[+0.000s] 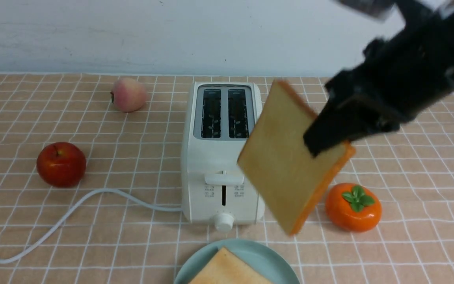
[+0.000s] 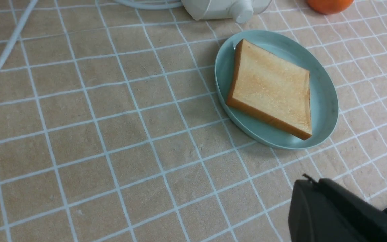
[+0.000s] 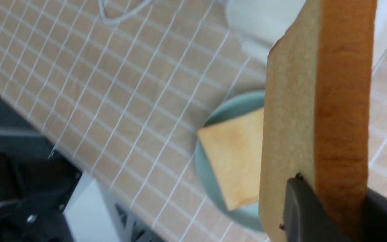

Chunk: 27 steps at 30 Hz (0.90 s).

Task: Take toasted bread from bread machine on light coffee tablecloth place on plate.
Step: 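Place the held slice of bread on top of the slice on the plate with the right gripper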

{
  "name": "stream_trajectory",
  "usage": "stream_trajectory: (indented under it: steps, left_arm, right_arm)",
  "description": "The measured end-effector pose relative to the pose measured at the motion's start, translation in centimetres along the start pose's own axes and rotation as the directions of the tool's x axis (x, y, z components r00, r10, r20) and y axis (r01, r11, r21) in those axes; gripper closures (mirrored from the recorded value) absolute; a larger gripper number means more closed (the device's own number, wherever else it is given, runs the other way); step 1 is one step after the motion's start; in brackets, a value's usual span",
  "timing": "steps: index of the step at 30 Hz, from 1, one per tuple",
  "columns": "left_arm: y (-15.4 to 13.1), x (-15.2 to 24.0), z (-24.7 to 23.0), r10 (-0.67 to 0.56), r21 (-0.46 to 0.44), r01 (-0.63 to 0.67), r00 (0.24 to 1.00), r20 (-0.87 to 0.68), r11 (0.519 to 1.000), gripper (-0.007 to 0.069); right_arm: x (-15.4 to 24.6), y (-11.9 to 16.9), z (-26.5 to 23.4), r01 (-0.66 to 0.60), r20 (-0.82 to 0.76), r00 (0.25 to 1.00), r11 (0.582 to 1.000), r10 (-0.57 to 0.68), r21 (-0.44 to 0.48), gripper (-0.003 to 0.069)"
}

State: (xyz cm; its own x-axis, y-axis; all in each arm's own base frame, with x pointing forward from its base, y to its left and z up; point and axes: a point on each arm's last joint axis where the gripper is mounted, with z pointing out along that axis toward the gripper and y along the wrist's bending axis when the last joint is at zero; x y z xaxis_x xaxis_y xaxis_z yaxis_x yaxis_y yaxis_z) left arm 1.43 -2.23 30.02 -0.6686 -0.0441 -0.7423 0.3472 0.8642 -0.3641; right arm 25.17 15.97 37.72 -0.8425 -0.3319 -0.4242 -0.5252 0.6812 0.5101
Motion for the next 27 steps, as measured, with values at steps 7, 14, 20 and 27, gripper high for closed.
stream_trajectory:
  steps: [7,14,20,27]
  left_arm:
    - [0.5,1.0,1.6,-0.022,0.003,0.022,0.999,-0.036,1.000,0.0639]
    - [0.3,0.6,1.7,-0.032,0.029,0.032,0.999,0.011,0.999,0.0639]
    - [0.2,0.4,1.7,-0.035,0.037,0.033,0.999,0.031,0.999,0.0639]
    - [0.2,0.4,1.7,-0.035,0.038,0.034,0.999,0.031,0.999,0.0639]
  right_arm:
    - [4.3,-2.6,6.9,-0.102,-0.112,0.991,0.964,0.077,-0.244,0.0546]
    - [5.4,-5.4,10.9,-0.165,-0.043,0.986,0.957,0.159,-0.237,0.0546]
    - [5.3,-7.0,13.2,-0.237,-0.073,0.971,0.945,0.226,-0.225,0.0507]
    - [5.6,-8.1,14.6,-0.255,-0.112,0.965,0.948,0.237,-0.192,0.0286]
